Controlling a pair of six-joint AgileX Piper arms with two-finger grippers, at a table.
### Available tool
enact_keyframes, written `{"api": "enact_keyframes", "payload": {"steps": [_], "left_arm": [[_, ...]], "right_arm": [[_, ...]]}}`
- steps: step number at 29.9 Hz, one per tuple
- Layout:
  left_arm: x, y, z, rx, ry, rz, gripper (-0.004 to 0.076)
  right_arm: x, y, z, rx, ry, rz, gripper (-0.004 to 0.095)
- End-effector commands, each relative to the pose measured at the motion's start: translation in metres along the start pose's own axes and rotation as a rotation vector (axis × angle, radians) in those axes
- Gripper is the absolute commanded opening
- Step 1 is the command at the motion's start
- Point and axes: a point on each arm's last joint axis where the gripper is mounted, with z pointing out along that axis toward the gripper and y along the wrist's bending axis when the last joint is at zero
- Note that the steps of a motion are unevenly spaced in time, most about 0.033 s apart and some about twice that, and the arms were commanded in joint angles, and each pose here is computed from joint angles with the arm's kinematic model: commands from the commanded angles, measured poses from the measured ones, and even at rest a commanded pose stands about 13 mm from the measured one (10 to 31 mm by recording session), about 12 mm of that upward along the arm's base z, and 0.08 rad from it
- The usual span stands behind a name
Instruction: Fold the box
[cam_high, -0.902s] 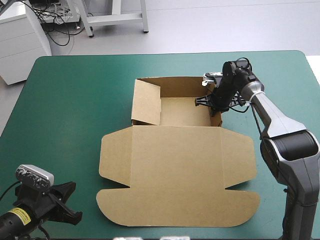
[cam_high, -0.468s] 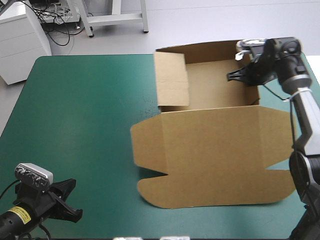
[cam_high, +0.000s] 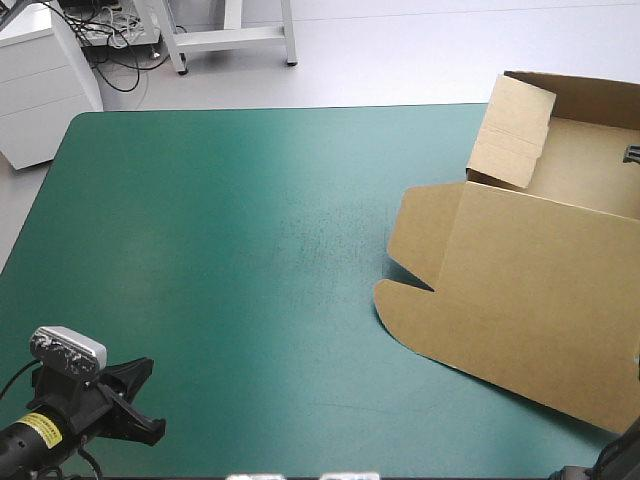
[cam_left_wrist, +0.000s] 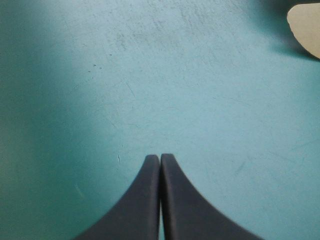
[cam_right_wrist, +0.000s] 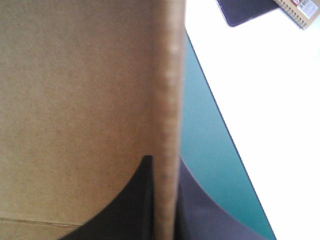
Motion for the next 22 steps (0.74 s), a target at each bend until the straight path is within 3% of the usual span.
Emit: {"api": "enact_keyframes", "payload": {"steps": [1,11,14,19,22], "left_arm": [[-0.012,-0.002,-0.005,0.012,-0.085,-0.009,-0.0032],[-0.012,-0.002,-0.005,0.017,-0.083,-0.012,-0.0032],[-0.012,-0.002,-0.005,0.016,-0.083,-0.009,-0.0032],[-0.012,-0.002,-0.005,0.016,-0.083,-0.004,-0.0032],[-0.012,-0.002,-0.005,0.016,-0.083,-0.004,-0.0032]], "right_arm": [[-0.004,-0.014,-0.006,0.0,-0.04,0.034,-0.0023],[-0.007,-0.017,0.04,0.016,0.03,0.038,0.0012],[-0.007,-0.017,0.039,0.015,0.031,0.012,0.0137],[-0.004,-0.017,0.039,0.013,0.061,-0.009,0.0576],[-0.004,-0.017,0.034,0.015,0.058,-0.008,0.0722]]}}
